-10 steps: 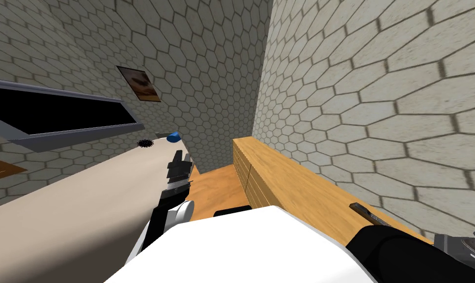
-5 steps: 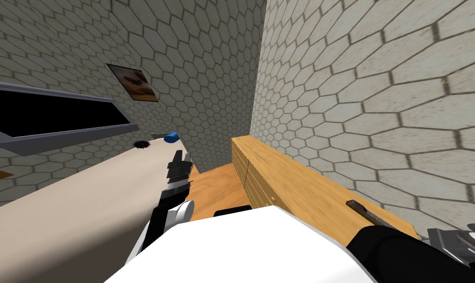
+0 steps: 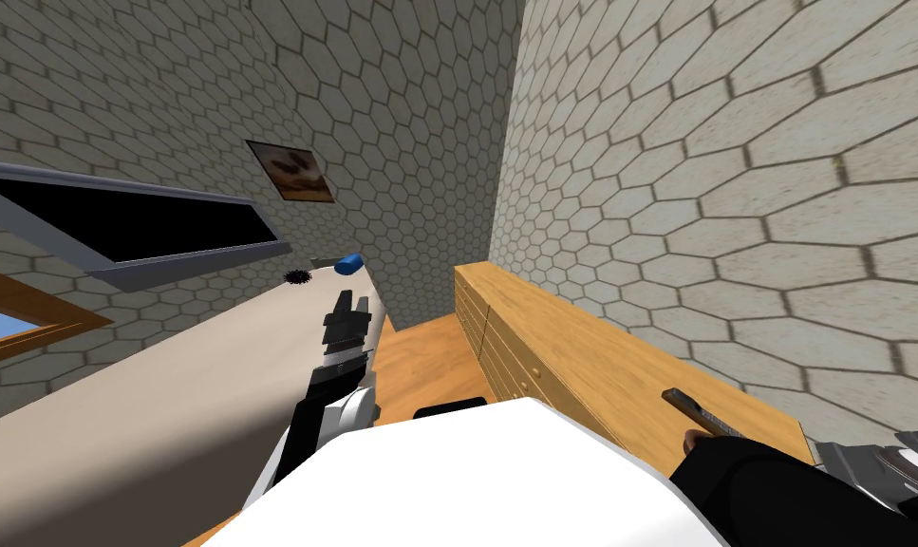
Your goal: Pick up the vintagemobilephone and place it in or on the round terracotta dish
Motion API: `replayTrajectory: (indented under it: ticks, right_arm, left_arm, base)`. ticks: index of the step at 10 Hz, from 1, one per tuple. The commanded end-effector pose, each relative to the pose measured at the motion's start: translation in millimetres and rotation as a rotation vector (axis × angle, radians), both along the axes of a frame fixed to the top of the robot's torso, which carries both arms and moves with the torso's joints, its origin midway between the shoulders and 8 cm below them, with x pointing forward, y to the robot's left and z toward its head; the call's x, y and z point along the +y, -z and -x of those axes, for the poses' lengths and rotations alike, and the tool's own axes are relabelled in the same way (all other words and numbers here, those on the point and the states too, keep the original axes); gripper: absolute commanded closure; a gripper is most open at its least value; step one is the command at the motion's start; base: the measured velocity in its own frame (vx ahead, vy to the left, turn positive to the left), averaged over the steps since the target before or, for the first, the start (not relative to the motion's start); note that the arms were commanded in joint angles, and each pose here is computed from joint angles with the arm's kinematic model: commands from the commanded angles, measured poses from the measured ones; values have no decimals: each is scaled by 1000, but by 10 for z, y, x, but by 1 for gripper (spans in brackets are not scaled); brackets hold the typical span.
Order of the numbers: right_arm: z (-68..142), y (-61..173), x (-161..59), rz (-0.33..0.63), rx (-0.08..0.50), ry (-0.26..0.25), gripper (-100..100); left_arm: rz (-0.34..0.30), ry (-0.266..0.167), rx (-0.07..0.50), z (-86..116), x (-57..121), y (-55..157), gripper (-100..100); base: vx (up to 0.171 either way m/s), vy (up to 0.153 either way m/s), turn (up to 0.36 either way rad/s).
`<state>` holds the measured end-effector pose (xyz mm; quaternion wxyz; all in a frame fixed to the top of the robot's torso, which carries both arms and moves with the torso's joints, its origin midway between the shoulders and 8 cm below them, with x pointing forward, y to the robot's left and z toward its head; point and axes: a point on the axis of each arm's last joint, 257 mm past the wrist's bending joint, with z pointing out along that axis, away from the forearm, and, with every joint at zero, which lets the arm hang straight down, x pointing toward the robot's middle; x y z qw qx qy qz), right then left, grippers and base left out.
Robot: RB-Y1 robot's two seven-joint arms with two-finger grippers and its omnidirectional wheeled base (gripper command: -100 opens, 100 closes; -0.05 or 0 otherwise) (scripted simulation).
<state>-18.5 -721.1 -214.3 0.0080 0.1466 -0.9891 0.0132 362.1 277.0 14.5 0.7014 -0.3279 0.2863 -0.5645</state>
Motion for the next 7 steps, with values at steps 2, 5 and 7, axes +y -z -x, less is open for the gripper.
replayTrajectory:
  ticks: [2, 5, 7]
  right_arm:
    - [-2, -5, 49, -14, 2, -6, 100]
    - [-3, 2, 67, -19, 1, -8, -100]
    - [-3, 2, 67, -19, 1, -8, -100]
  left_arm:
    - [0, 0, 0, 0, 0, 0, 0]
    - [0, 0, 0, 0, 1, 0, 0]
    - [0, 0, 0, 0, 1, 1, 0]
  base:
    - [-40, 131, 69]
    - [-2, 8, -2]
    - [0, 0, 0]
